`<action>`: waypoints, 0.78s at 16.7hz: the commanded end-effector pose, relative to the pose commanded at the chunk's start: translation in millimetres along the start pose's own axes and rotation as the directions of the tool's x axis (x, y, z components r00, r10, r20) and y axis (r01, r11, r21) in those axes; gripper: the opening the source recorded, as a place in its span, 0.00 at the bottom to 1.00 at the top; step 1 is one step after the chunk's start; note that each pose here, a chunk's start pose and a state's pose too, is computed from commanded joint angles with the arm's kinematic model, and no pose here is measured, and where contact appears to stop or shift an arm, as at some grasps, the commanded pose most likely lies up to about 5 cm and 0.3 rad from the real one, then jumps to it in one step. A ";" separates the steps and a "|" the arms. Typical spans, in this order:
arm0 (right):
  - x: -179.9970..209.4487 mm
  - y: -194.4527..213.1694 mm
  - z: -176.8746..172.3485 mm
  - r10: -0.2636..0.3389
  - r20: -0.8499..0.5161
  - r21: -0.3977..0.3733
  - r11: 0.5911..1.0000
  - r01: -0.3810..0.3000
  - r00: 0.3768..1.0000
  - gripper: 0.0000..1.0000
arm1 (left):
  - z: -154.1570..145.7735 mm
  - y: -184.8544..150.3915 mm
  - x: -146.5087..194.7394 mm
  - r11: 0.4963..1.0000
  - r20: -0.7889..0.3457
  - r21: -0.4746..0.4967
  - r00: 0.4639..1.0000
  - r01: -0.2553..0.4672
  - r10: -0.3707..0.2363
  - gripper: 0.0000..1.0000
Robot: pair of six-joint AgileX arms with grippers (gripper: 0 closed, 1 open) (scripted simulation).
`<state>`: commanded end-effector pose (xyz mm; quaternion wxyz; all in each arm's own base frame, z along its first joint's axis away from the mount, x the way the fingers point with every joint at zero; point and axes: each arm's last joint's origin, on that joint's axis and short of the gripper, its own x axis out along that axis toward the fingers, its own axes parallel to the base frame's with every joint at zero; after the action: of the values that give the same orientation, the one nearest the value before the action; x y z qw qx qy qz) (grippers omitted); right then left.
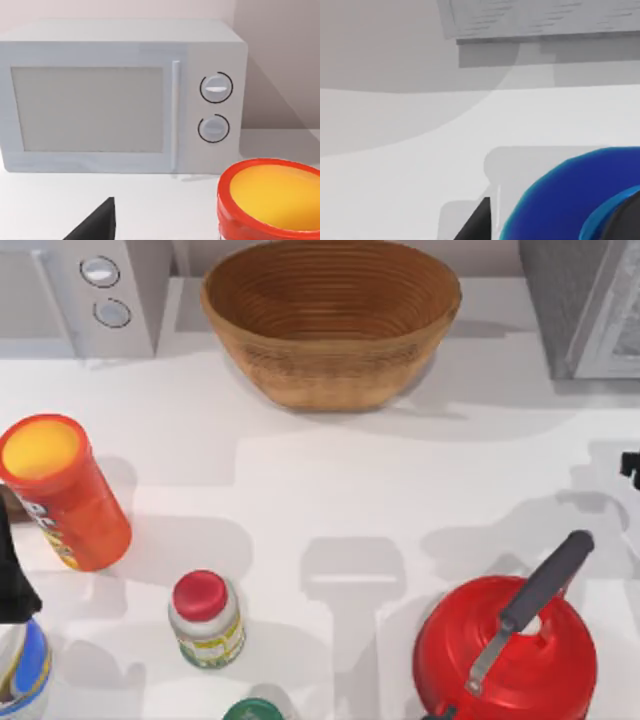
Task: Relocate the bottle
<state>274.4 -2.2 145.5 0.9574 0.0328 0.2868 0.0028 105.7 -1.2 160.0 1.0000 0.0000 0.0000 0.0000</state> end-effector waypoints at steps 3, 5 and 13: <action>0.0 0.0 0.0 0.000 0.000 0.000 1.000 0.000 1.000 0.00 | 0.0 0.0 0.0 1.000 0.000 0.000 1.000 0.000 0.000 1.00; 1.6 1.2 -0.7 0.005 -0.004 -0.001 1.000 -0.005 1.000 0.00 | 0.0 0.0 0.0 1.000 0.000 0.000 1.000 0.000 0.000 1.00; 40.3 0.3 -10.5 -0.003 -0.001 0.003 1.000 0.003 1.000 0.00 | 0.0 0.0 0.0 1.000 0.000 0.000 1.000 0.000 0.000 1.00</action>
<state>302.3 -0.3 114.6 0.9572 0.0336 0.2873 0.0010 105.7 -1.2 160.0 1.0000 0.0000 0.0000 0.0000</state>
